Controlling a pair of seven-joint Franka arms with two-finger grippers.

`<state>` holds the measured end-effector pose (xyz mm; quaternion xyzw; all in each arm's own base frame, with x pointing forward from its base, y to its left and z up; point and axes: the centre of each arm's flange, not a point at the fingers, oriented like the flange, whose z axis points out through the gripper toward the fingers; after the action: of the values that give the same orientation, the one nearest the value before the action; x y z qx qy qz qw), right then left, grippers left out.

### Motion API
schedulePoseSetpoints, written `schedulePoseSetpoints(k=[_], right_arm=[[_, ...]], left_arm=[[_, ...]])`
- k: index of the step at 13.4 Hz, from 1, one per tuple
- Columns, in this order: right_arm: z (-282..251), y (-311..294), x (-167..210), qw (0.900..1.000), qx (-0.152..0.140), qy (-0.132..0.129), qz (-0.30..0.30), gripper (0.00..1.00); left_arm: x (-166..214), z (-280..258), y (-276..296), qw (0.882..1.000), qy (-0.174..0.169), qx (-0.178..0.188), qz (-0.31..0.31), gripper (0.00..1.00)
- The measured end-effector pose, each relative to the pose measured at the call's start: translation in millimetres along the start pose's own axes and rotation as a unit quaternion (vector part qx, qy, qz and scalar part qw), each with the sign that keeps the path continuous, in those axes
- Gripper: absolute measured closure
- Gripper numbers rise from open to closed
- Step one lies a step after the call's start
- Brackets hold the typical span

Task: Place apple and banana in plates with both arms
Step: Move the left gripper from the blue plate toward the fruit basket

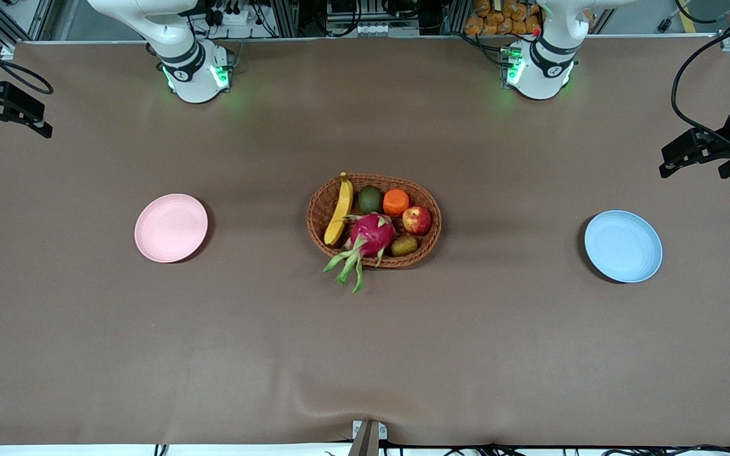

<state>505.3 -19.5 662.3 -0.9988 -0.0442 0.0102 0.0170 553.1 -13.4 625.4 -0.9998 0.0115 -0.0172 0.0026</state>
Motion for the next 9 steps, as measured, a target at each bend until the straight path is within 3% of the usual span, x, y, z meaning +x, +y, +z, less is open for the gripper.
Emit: schedulePoseSetpoints(k=[9], right_arm=[[0, 37, -6, 1.0, 0.001, 0.0, 0.017, 0.0]], left_arm=[[1, 4, 4, 1.0, -0.005, 0.0, 0.004, 0.0]])
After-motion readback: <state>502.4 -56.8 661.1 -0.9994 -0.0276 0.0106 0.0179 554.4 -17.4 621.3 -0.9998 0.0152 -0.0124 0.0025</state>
